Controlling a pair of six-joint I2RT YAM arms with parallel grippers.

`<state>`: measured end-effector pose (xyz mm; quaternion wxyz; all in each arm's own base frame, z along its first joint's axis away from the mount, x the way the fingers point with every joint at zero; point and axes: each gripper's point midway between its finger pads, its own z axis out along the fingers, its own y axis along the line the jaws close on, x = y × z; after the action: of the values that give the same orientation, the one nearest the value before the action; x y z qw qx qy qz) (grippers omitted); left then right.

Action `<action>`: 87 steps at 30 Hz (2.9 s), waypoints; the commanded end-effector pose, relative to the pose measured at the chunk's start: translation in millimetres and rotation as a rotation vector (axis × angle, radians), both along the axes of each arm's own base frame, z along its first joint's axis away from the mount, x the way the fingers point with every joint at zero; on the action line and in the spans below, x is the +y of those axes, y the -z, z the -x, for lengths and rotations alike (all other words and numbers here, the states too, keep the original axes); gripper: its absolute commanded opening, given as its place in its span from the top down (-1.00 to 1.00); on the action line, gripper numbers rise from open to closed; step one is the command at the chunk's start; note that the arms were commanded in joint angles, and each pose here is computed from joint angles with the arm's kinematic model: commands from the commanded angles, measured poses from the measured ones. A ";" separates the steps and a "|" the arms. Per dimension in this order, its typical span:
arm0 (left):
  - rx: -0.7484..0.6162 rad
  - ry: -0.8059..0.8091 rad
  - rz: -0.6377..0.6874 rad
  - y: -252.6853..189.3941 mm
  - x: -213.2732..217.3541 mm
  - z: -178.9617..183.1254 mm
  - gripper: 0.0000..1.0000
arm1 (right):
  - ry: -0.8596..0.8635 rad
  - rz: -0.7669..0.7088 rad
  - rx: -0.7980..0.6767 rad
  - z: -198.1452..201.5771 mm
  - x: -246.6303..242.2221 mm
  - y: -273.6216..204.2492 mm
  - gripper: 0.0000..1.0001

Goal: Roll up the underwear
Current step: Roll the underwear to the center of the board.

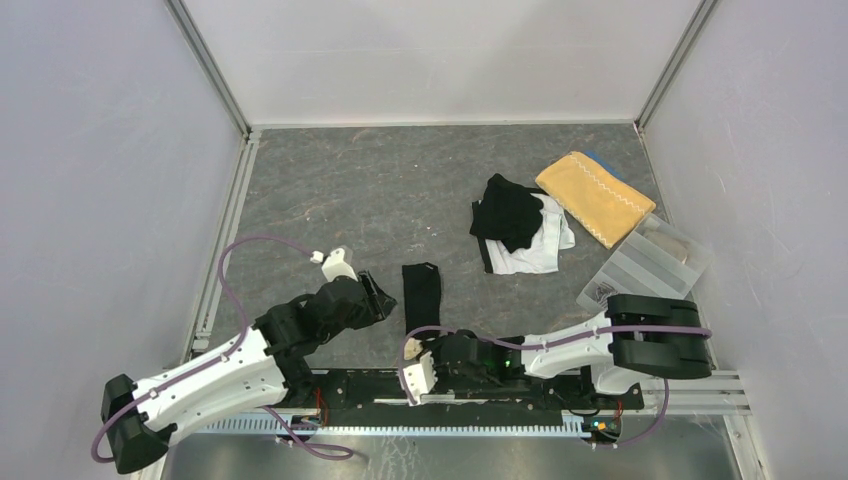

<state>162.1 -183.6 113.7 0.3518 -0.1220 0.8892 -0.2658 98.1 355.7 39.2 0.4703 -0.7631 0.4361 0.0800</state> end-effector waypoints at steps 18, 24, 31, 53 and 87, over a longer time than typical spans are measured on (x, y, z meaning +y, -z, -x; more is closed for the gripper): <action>0.016 0.060 0.044 16.5 -13.5 5.1 -0.02 | 0.098 -0.124 0.697 32.1 -6.0 10.1 1.00; 0.016 0.052 0.029 15.9 -11.7 3.6 -0.02 | 0.164 -0.156 0.845 23.5 -10.7 14.3 1.00; -0.001 0.073 0.003 15.4 -14.5 0.2 0.09 | 0.306 -0.130 1.019 4.3 -11.3 25.3 0.96; -0.010 0.241 0.002 25.8 -42.2 5.1 0.13 | 0.717 -0.143 1.335 -30.8 -41.8 61.5 0.72; -0.058 0.374 -0.066 40.5 -53.7 10.9 -0.02 | 0.762 -0.119 1.373 -33.6 -50.5 71.7 0.54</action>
<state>149.6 -232.4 53.1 0.2919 0.0339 0.9151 -0.2760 140.6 344.1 20.0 0.1772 -0.3294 0.7963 0.4754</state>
